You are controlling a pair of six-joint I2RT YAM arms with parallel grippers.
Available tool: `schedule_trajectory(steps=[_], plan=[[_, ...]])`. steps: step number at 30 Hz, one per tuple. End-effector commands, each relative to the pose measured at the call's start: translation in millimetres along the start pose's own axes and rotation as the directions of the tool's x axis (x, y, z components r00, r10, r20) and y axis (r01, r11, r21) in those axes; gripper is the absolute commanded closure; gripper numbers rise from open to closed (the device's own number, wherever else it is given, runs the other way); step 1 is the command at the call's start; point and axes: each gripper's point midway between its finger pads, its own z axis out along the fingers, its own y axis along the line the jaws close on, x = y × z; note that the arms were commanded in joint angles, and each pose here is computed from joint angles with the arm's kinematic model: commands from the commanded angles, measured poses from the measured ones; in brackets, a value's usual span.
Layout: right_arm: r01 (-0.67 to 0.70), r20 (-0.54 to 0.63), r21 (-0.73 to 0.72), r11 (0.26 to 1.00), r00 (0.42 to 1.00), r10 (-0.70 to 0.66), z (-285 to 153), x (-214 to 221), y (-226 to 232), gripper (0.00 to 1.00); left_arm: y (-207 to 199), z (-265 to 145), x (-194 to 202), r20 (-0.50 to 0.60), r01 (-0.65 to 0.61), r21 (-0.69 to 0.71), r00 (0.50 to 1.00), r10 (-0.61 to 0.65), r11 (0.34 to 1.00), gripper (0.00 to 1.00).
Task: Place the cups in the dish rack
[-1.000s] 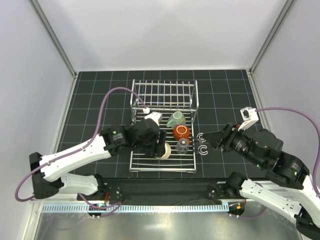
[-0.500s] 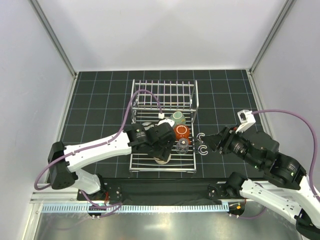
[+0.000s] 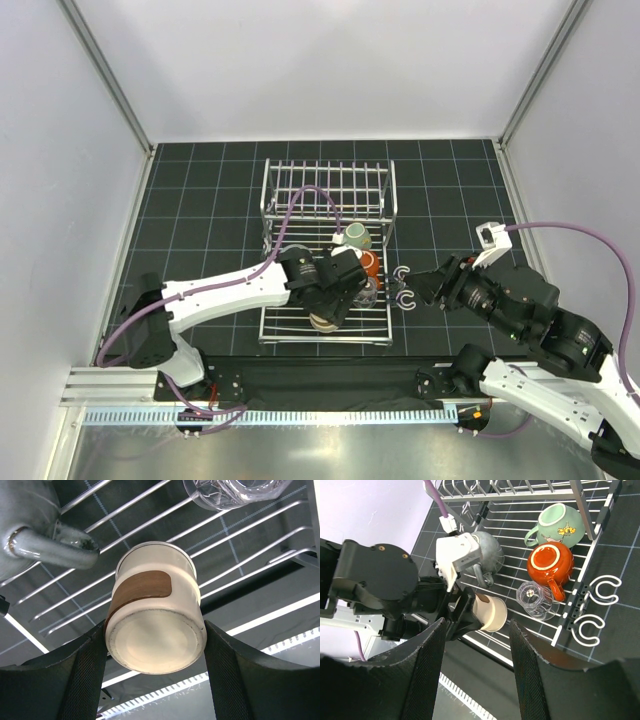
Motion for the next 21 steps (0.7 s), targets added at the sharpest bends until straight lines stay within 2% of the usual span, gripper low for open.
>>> schedule_trajectory(steps=[1, 6, 9, 13, 17, 18, 21], plan=[[-0.01, 0.028, -0.027, 1.0, 1.0, 0.01, 0, -6, 6, 0.45, -10, -5, -14, 0.039, -0.019, 0.024, 0.999, 0.018, 1.0, 0.9], [-0.011, 0.021, -0.023, 1.0, 1.0, 0.012, 2, -2, 3, 0.45, -10, -1, -15, 0.032, -0.022, 0.017, 0.999, 0.021, 1.0, 0.82], [-0.011, 0.017, -0.023, 1.0, 1.0, 0.011, 4, 0, 3, 0.44, -10, 1, -13, 0.021, -0.029, 0.012, 0.999, 0.029, 1.0, 0.74], [-0.006, 0.013, -0.02, 1.0, 1.0, 0.006, 6, 1, 2, 0.45, -9, 5, -11, 0.012, -0.035, 0.0, 0.999, 0.035, 0.999, 0.59], [-0.002, 0.015, -0.014, 1.0, 1.0, 0.002, 6, 1, 1, 0.44, -10, 5, -11, 0.018, -0.033, 0.011, 0.999, 0.033, 0.999, 0.48], [0.001, 0.015, -0.016, 1.0, 1.0, -0.001, 5, 1, 1, 0.44, -9, 4, -11, 0.019, -0.033, 0.012, 0.999, 0.032, 0.999, 0.4], [0.007, 0.002, -0.008, 1.0, 1.0, -0.007, 7, 4, 0, 0.44, -10, 1, -12, 0.04, -0.03, 0.03, 0.999, 0.029, 0.999, 0.3]])
